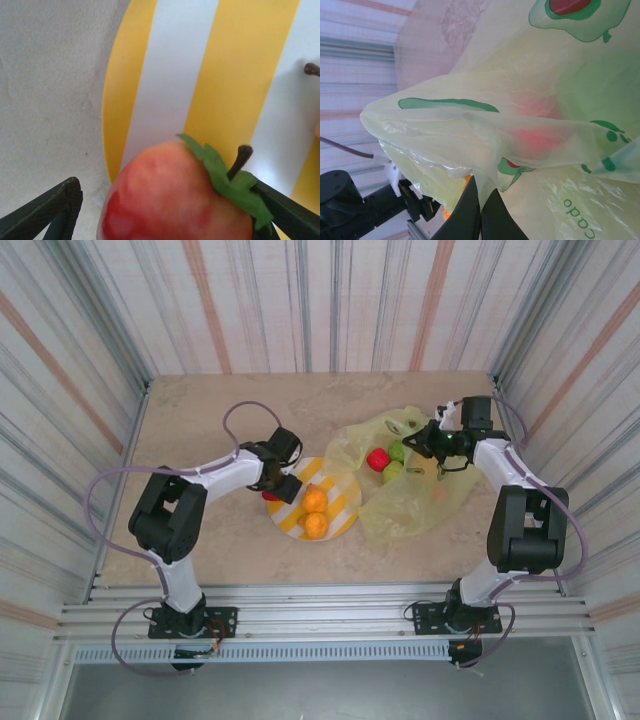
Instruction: Place the fruits into the plastic bag
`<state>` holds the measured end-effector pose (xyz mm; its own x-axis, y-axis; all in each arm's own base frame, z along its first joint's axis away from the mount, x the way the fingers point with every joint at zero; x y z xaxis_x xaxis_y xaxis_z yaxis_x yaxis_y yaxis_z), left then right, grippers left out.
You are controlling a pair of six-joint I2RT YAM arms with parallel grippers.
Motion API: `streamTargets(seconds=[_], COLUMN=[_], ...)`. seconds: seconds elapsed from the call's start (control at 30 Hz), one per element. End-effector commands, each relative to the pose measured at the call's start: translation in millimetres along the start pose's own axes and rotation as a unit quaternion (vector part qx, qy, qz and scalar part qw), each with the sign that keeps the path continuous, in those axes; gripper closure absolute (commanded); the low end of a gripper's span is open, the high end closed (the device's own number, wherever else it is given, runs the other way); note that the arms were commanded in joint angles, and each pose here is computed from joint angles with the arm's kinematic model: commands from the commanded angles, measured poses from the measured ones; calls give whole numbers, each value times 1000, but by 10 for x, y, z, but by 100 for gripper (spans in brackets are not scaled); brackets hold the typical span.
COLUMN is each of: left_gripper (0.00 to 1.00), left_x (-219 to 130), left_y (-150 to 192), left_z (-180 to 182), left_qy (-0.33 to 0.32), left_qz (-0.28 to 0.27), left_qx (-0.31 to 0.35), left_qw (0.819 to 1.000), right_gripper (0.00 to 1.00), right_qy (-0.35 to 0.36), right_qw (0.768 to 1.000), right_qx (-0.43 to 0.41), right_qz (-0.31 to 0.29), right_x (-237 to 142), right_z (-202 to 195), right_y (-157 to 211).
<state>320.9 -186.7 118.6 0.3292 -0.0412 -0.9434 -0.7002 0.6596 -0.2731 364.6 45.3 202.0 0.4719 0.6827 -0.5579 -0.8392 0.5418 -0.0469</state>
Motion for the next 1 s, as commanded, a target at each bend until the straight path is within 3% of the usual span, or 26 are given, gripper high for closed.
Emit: streamTargets(seconds=[0.0, 0.97], left_gripper=[15, 26], left_x=[-6, -7], left_y=[-96, 46], left_z=[-3, 4], left_qy=[19, 29], left_qz=[-13, 9], left_qx=[8, -1], left_qw=[1000, 1000], right_gripper=[100, 100], right_qy=[1, 2], right_qw=[1000, 1000], right_qx=[-1, 0], right_qz=[7, 8], right_x=[5, 17], right_z=[-54, -64], right_y=[19, 20])
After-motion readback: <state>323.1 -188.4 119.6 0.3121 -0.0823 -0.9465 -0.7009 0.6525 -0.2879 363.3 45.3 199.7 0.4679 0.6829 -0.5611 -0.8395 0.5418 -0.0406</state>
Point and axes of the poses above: each hand's point on the last joint's axis, 136 mm out from that joint toward the fingers, its own x axis out along the fingers, its own z axis along the line the jaws close on, y = z × x, the point moved 8 cm from there along -x, back along the fingers, and after that the axes turned 12 degrees about x, right-handed, at the moved point
